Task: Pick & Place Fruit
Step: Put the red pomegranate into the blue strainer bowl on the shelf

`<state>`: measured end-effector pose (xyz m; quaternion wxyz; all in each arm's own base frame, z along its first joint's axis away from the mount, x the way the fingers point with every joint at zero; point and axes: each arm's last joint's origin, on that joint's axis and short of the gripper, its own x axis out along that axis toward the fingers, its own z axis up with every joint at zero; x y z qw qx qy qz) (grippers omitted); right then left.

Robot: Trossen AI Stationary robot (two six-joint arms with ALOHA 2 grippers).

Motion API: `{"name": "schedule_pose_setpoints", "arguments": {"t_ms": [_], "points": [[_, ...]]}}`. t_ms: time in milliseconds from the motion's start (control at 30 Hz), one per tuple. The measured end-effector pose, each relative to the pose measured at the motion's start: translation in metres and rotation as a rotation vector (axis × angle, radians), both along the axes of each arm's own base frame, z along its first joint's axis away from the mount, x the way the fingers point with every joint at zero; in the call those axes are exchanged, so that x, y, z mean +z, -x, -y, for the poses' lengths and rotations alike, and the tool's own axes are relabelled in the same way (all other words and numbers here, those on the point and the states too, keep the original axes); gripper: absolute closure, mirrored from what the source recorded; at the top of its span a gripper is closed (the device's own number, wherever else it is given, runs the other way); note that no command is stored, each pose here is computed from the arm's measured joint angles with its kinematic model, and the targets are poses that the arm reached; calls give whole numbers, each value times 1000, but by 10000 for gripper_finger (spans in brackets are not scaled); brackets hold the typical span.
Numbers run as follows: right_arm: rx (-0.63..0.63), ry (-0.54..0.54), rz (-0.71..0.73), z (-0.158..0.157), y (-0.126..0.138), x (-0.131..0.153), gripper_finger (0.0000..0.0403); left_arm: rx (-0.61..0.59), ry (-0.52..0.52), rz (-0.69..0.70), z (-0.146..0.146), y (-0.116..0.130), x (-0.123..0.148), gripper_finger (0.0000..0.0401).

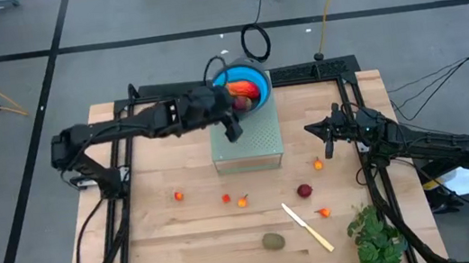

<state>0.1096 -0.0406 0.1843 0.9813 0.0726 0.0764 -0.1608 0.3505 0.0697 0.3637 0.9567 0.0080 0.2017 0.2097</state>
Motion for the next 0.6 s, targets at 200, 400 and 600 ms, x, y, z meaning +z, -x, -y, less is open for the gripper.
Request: {"name": "schedule_pose_setpoints", "arguments": {"t_ms": [200,400,600], "points": [[0,0,0,0,0,0,403,1,43,16,-31,7,0,201],[0,0,1,0,0,0,403,18,65,25,-51,13,0,201],[0,0,0,0,0,0,403,29,76,20,-62,15,-3,201]]}}
